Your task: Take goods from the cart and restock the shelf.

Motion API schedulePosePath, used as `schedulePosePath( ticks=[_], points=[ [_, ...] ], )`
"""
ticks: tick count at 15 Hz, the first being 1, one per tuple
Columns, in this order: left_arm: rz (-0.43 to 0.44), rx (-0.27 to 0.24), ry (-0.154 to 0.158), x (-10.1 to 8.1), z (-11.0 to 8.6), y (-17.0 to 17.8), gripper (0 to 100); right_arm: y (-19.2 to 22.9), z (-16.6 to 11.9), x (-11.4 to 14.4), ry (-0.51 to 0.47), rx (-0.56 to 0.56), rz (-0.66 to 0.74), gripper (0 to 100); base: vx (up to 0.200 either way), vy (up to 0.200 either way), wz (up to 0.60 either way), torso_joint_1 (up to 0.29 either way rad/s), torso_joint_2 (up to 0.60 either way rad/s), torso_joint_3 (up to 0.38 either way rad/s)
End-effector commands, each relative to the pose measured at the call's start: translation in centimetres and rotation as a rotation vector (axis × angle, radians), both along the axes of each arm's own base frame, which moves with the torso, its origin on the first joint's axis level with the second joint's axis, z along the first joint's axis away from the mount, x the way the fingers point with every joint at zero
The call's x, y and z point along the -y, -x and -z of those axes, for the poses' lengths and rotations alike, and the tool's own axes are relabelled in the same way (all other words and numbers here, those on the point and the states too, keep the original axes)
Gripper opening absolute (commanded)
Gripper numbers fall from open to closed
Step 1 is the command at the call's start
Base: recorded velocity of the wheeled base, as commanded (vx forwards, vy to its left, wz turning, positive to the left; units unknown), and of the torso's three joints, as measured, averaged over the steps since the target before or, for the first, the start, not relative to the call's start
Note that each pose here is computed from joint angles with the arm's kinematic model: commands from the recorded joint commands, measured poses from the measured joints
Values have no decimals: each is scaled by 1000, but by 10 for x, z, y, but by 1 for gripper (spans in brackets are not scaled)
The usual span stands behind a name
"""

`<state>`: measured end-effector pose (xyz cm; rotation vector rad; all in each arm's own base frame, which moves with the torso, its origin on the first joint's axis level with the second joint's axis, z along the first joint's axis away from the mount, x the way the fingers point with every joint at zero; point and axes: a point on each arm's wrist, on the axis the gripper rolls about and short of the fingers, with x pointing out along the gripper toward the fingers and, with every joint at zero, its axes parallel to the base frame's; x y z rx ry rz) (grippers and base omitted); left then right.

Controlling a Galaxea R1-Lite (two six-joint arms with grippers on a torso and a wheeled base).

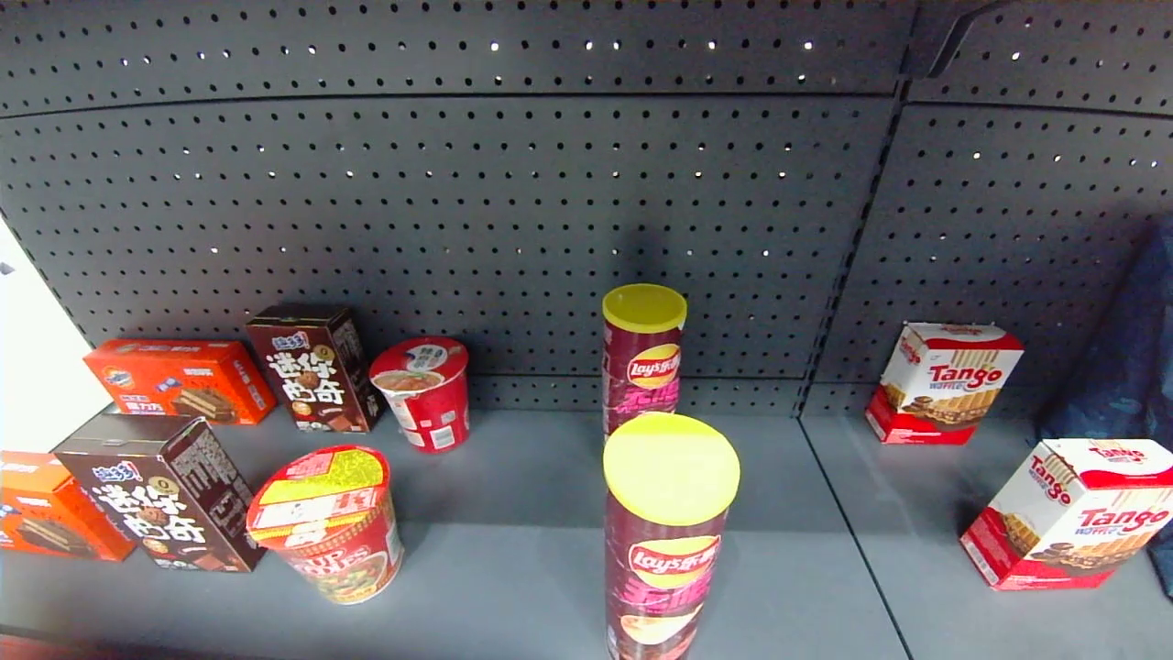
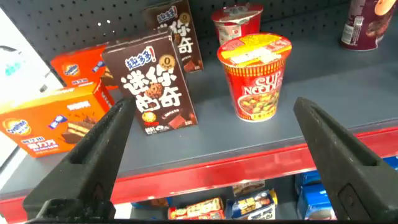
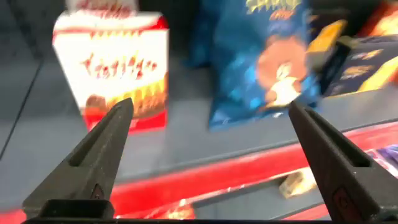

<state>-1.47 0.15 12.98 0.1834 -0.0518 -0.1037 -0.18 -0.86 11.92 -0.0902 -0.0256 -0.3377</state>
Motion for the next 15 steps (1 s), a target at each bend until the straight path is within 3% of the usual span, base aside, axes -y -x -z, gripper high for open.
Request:
schedulePosePath(
  ticks=[1, 5, 7, 12, 14, 15],
  points=[
    [1, 36, 7, -1, 10, 6, 100, 7, 17, -1, 2, 27, -101, 100, 0, 0, 0, 0, 0, 0],
    [1, 37, 26, -1, 16, 6, 100, 13, 30, -6, -14, -14, -416, 100, 0, 0, 0, 0, 0, 0],
    [-1, 20, 24, -1, 22, 5, 100, 13, 35, -8, -20, -73, -503, 100, 0, 0, 0, 0, 0, 0],
    [17, -33, 18, 0, 41, 0, 100, 13, 35, -6, -24, -71, -439, 100, 0, 0, 0, 0, 0, 0],
    [76, -75, 9, 2, 45, 0, 100, 13, 35, -6, -24, -71, -447, 100, 0, 0, 0, 0, 0, 0],
    [162, -116, 3, 4, 49, 1, 100, 13, 36, -6, -40, -72, -445, 100, 0, 0, 0, 0, 0, 0]
  ],
)
